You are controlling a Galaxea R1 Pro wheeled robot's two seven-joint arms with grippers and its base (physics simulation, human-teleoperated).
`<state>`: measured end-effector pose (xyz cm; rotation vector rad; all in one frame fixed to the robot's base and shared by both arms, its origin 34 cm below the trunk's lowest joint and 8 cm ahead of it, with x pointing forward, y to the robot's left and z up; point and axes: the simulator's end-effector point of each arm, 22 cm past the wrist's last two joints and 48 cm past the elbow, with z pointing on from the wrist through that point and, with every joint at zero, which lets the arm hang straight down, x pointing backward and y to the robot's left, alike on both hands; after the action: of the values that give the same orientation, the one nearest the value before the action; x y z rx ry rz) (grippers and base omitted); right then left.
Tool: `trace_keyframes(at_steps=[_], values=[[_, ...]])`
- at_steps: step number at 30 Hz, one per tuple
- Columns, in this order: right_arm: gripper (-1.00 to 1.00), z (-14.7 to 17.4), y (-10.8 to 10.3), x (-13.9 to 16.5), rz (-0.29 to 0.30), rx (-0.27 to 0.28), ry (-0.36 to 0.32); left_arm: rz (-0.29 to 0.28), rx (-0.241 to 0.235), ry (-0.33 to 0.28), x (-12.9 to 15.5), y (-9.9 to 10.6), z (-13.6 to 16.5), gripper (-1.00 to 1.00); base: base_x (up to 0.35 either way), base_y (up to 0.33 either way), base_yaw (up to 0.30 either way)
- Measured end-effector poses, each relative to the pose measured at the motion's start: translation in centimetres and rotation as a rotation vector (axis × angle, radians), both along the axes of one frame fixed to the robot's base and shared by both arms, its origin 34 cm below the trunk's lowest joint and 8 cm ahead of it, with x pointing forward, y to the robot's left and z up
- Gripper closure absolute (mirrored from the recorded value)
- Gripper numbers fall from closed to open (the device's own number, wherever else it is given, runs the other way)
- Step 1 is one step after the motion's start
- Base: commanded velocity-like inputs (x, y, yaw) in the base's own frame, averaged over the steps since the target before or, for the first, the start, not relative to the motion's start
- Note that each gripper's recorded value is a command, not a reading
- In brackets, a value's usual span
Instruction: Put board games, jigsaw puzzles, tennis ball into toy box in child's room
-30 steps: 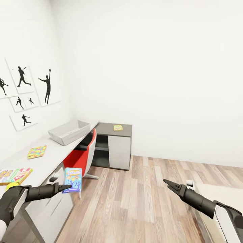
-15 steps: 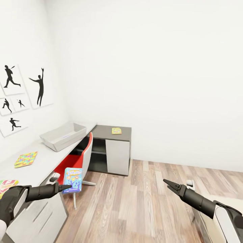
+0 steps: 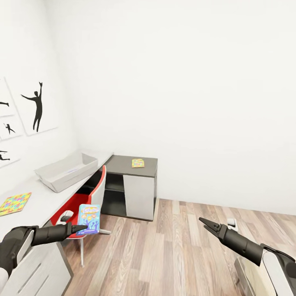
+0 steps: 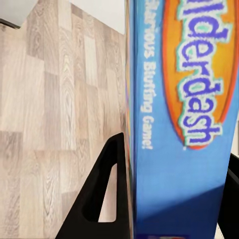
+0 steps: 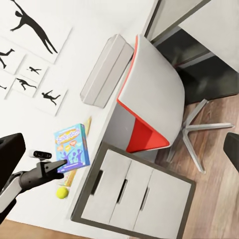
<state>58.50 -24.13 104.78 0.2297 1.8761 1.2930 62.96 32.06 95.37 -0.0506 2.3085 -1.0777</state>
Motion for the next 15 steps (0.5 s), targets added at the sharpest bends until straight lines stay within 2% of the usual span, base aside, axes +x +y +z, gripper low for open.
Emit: trace_keyframes(at_steps=[15], values=[[-1.00,0.7,0.0,-0.3,-0.001,0.003,0.004,-0.001,-0.022,-0.002,-0.4,-0.1,1.2,1.00,0.015,-0.009,0.000]])
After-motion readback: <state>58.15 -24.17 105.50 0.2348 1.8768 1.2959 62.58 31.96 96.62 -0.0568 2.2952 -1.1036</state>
